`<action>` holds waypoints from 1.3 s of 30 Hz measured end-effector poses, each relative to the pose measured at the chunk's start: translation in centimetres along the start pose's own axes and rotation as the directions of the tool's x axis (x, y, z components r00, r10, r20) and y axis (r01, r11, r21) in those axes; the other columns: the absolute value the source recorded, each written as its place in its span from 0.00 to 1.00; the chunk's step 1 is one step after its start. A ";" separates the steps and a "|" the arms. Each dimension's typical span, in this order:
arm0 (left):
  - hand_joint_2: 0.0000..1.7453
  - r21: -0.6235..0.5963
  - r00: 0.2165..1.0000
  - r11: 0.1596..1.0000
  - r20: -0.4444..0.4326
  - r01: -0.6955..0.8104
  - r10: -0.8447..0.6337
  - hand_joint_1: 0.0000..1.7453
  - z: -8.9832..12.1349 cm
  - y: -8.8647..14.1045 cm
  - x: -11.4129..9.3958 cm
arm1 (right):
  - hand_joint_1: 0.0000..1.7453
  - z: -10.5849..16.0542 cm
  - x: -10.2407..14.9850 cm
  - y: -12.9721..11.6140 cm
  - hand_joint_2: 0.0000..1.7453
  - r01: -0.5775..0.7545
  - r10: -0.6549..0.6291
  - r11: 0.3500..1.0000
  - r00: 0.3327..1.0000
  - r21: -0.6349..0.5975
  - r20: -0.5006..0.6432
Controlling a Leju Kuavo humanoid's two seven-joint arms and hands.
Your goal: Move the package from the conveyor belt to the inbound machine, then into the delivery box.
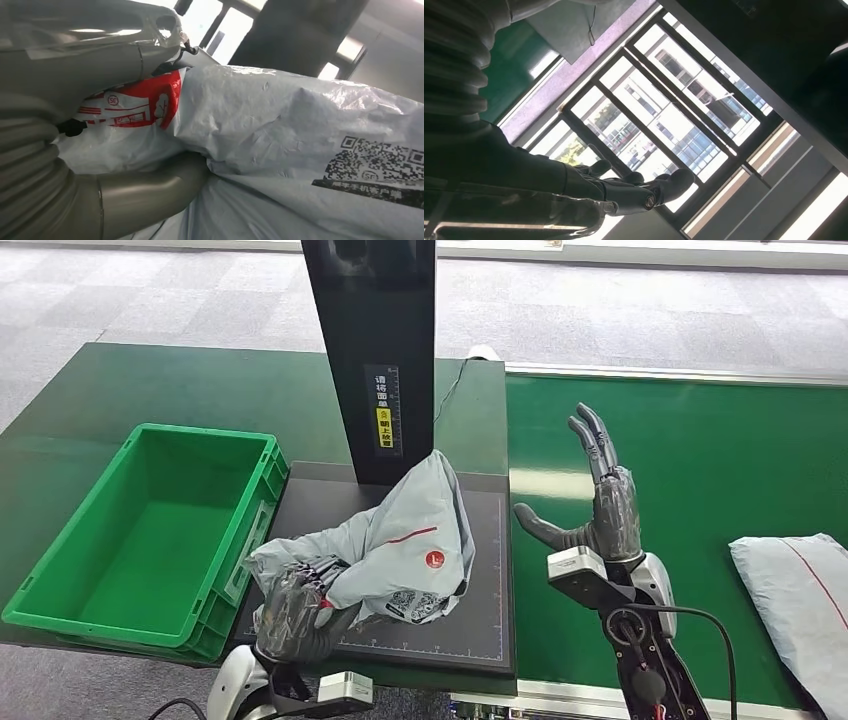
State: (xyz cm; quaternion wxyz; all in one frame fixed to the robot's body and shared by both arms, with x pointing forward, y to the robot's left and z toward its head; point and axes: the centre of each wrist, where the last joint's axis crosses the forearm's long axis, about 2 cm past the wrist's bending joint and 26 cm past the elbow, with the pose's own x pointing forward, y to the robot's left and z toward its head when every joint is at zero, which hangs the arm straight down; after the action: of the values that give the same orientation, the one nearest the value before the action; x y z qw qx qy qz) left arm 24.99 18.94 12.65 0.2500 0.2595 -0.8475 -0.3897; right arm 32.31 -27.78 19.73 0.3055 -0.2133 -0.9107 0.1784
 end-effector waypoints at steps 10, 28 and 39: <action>1.00 0.258 0.991 0.962 0.068 0.091 -0.112 1.00 -1.6 3.8 0.0 | 0.00 0.7 -0.1 -0.1 1.00 -0.008 0.008 1.000 1.000 -0.007 -0.013; 1.00 0.318 0.977 0.929 0.027 0.191 -0.210 1.00 -2.0 5.7 -1.0 | 0.00 0.9 -0.2 -0.1 1.00 -0.013 0.013 1.000 1.000 -0.008 -0.014; 1.00 0.164 0.701 0.848 -0.652 0.504 -0.290 1.00 0.8 10.4 -15.2 | 0.00 1.7 -0.2 -0.1 1.00 -0.055 0.056 0.998 0.998 0.028 -0.035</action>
State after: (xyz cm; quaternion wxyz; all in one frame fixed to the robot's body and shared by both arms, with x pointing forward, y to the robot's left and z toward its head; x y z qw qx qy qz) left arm 33.16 34.82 17.08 0.3683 0.5869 -0.6974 -0.1833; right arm 31.33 -28.33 18.43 0.3195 -0.2375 -0.8963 0.1952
